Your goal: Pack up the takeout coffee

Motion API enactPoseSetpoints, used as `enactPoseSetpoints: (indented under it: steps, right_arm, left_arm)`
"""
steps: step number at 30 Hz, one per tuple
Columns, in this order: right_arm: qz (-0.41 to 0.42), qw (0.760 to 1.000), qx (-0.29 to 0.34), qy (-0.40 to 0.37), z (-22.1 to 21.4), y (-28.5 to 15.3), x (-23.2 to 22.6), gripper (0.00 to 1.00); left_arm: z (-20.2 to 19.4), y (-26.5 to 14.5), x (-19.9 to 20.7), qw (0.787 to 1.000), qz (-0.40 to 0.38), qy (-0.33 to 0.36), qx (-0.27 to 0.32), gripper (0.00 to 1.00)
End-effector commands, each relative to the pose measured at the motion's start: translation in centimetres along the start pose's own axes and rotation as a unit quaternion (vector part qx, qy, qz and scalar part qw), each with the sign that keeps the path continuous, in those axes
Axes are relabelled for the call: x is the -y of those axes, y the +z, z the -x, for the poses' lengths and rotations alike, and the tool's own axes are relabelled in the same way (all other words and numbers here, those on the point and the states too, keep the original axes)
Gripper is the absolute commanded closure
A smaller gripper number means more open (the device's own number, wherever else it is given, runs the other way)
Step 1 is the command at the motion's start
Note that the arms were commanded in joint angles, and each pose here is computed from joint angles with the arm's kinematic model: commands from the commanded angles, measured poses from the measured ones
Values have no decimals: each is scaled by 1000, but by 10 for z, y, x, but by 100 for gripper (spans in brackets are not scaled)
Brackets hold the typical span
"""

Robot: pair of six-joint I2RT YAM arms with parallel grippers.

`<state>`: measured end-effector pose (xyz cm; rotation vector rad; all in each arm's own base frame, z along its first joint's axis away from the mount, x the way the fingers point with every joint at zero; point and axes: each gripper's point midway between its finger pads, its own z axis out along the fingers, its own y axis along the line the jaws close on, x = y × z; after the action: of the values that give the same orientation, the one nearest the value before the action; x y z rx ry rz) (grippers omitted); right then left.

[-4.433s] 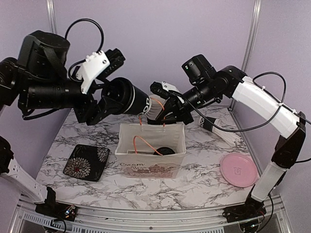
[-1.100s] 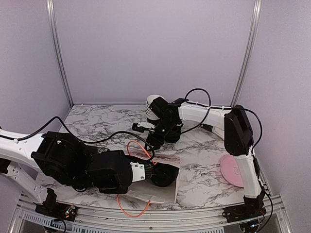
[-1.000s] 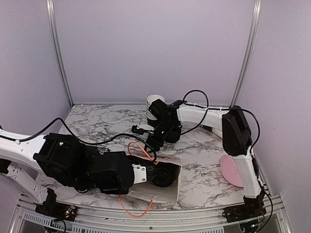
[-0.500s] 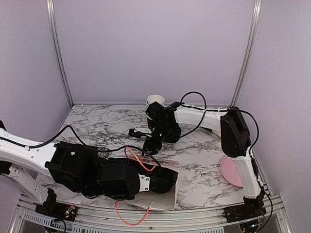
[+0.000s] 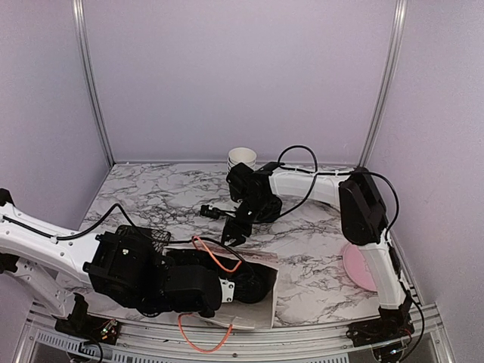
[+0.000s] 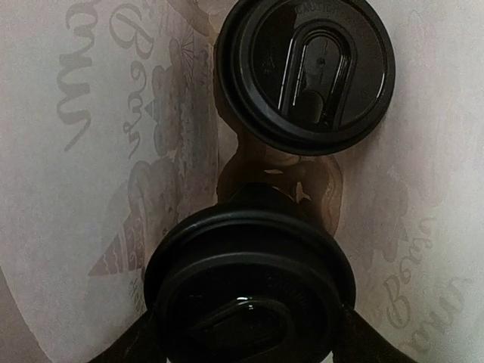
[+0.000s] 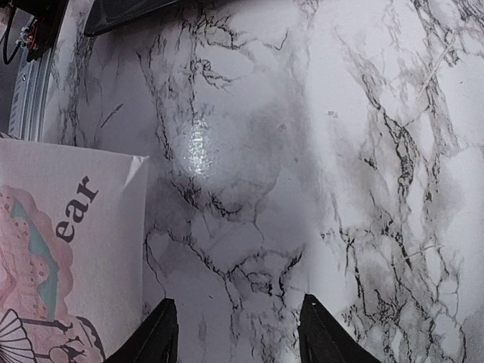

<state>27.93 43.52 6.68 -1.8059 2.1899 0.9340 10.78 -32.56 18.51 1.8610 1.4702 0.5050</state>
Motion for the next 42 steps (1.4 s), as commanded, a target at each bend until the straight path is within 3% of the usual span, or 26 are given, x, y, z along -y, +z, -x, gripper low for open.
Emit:
enactPoseSetpoints:
  steps: [1, 27, 34, 42]
  right_arm:
    - [29, 1000, -6, 3, -3, 11, -12, 47]
    - [65, 998, -16, 7, -5, 26, -27, 47]
    - [56, 998, -12, 2, -3, 21, -27, 47]
    - [59, 998, -20, 8, -6, 29, -23, 46]
  left_arm:
    - [2, 2, -9, 999, 31, -5, 10, 50]
    - [-5, 15, 6, 1000, 23, 11, 15, 52]
    - [-12, -4, -12, 998, 37, -25, 42, 53]
    - [-11, -2, 2, 998, 13, -6, 60, 54]
